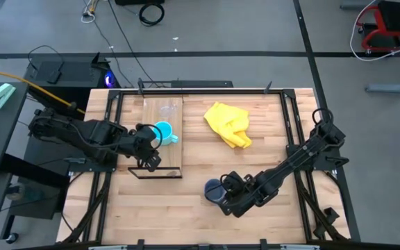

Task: Stack small to large cups/mugs on shelf
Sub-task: Put the blue mug on the shelf

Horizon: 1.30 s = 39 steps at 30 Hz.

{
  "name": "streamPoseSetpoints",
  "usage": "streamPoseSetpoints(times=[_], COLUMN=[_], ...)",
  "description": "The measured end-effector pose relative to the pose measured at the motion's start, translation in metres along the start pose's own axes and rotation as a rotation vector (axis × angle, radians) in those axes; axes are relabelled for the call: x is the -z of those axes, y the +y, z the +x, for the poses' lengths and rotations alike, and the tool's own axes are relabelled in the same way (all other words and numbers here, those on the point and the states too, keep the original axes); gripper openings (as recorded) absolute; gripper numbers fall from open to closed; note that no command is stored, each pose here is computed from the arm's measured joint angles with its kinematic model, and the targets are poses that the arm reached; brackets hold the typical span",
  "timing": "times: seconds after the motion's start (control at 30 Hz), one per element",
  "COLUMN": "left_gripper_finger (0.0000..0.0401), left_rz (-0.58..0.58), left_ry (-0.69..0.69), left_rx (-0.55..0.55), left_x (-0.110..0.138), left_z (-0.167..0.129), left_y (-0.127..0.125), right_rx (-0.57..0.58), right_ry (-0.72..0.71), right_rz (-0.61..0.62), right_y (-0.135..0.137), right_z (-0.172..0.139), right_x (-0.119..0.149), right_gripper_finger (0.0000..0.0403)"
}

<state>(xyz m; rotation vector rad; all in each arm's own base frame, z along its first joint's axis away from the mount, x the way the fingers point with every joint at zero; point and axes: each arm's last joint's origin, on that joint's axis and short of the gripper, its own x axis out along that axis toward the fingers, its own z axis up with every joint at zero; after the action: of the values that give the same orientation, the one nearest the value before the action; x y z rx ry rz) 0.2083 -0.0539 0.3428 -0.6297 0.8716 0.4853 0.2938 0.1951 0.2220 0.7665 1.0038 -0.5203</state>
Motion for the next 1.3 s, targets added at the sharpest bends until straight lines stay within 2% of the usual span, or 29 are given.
streamPoseSetpoints(times=[0.13,0.53,0.9,1.3], left_gripper_finger=[0.0039,0.0043,0.0037,0.003], left_rz=[0.0,0.001,0.001,0.002], left_ry=[0.0,0.001,0.0,0.001], left_rx=[0.0,-0.002,-0.002,-0.002], left_x=[0.0,0.0,0.0,0.0], left_z=[0.0,0.0,0.0,0.0], left_y=[0.0,0.0,0.0,0.0], right_rx=[-0.118,-0.042,-0.027,0.102], right_ry=[0.003,0.029,-0.042,-0.042], right_rz=[-0.004,0.005,0.055,0.046], right_y=[0.013,0.013,0.012,-0.003], right_z=[-0.003,0.031,0.033,0.031], right_x=[0.011,0.024,0.017,0.004], right_gripper_finger=[0.0105,0.0104,0.0102,0.0075])
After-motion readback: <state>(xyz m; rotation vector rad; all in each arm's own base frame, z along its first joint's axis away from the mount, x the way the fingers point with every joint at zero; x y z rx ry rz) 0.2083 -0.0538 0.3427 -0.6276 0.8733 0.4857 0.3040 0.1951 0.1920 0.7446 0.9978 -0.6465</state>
